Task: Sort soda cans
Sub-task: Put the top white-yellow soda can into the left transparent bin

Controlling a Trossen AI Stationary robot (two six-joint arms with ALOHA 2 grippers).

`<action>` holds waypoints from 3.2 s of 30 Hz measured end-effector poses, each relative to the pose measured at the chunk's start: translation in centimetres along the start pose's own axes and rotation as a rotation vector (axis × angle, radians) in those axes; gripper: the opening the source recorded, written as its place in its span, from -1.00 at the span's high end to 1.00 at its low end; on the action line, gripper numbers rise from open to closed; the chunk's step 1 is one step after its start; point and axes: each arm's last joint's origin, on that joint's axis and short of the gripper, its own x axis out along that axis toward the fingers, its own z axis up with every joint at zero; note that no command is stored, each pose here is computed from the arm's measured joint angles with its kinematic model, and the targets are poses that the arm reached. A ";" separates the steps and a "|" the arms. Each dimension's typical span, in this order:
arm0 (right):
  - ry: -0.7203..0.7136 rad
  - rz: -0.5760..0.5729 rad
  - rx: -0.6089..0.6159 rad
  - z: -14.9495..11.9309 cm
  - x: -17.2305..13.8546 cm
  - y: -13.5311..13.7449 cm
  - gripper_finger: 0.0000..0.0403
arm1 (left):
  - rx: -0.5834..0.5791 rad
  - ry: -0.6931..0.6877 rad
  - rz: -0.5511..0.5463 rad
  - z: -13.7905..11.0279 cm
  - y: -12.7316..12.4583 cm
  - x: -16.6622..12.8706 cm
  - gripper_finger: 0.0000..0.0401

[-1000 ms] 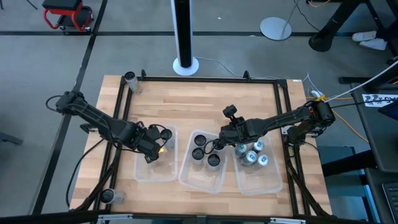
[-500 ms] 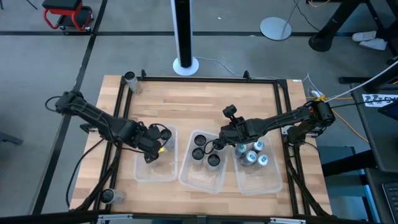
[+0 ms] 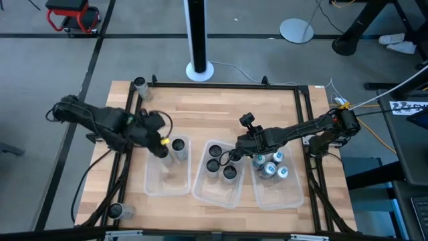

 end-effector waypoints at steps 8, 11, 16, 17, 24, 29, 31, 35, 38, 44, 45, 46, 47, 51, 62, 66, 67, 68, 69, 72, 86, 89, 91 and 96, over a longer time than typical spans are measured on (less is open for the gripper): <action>0.007 -0.015 0.002 0.0 0.0 -0.1 -0.81 | 0.113 -0.344 0.158 2.5 1.7 -1.3 -0.63; 0.007 -0.015 0.003 0.0 0.0 -0.1 -0.81 | 0.177 -0.389 0.185 3.3 1.6 -1.3 -0.63; 0.007 -0.016 0.003 0.0 0.0 -0.1 -0.81 | 0.124 -0.454 0.237 4.7 2.0 -1.1 -0.68; 0.007 -0.016 0.003 0.0 0.0 -0.1 -0.81 | 0.115 -0.451 0.254 4.9 2.4 -0.9 -0.72; 0.006 -0.017 0.005 0.0 0.0 -0.1 -0.81 | -0.053 -0.398 0.471 6.7 6.8 0.8 -0.96; 0.003 -0.020 0.012 0.1 0.1 0.0 -0.81 | -0.148 -0.339 0.602 7.2 9.9 1.6 -0.94; 0.001 -0.024 0.023 0.0 0.2 0.2 -0.81 | -0.156 -0.316 0.628 7.2 10.5 1.8 -0.94; 0.002 -0.028 0.021 0.0 0.3 0.4 -0.81 | -0.173 -0.294 0.662 7.2 11.2 2.1 -0.95; -0.005 -0.034 0.019 0.1 0.3 0.4 -0.81 | -0.267 -0.323 0.696 7.8 12.2 2.5 -0.95; -0.012 -0.067 0.019 0.4 0.4 0.2 -0.81 | -0.378 -0.212 0.671 8.4 15.5 4.7 -0.95; -0.011 -0.068 0.017 0.4 0.4 0.2 -0.81 | -0.397 -0.188 0.665 8.4 16.2 5.2 -0.95; -0.010 -0.070 0.017 0.4 0.4 0.2 -0.81 | -0.413 -0.164 0.670 8.5 16.9 5.8 -0.95; -0.010 -0.070 0.017 0.5 0.4 0.2 -0.81 | -0.421 -0.142 0.685 8.6 17.5 6.3 -0.95; -0.010 -0.070 0.016 0.5 0.4 0.2 -0.81 | -0.441 -0.029 0.754 8.5 20.0 8.4 -0.95; -0.013 -0.072 0.023 0.5 0.5 0.2 -0.81 | -0.438 0.276 0.811 7.5 23.4 14.1 -0.92; -0.018 -0.081 0.038 0.6 0.7 0.5 -0.81 | -0.352 0.382 0.790 7.2 23.5 15.5 -0.88; -0.019 -0.082 0.039 0.6 0.7 0.6 -0.81 | -0.316 0.418 0.781 7.0 23.5 15.8 -0.86; -0.020 -0.081 0.039 0.6 0.7 0.6 -0.81 | -0.280 0.456 0.770 6.9 23.4 16.1 -0.85; -0.021 -0.080 0.039 0.6 0.7 0.6 -0.81 | -0.238 0.496 0.757 6.7 23.3 16.3 -0.84; -0.022 -0.081 0.033 0.6 0.7 0.6 -0.81 | -0.119 0.598 0.716 6.3 23.0 16.7 -0.82; -0.033 -0.078 0.033 0.7 0.7 0.6 -0.81 | 0.150 0.734 0.730 6.2 22.6 16.5 -0.78; -0.034 -0.078 0.033 0.7 0.7 0.6 -0.81 | 0.167 0.744 0.703 6.1 22.7 16.5 -0.78; -0.033 -0.078 0.033 0.7 0.7 0.6 -0.81 | 0.172 0.750 0.668 6.0 22.8 16.5 -0.78; -0.033 -0.078 0.032 0.7 0.7 0.6 -0.81 | 0.215 0.773 0.626 5.7 22.9 16.7 -0.78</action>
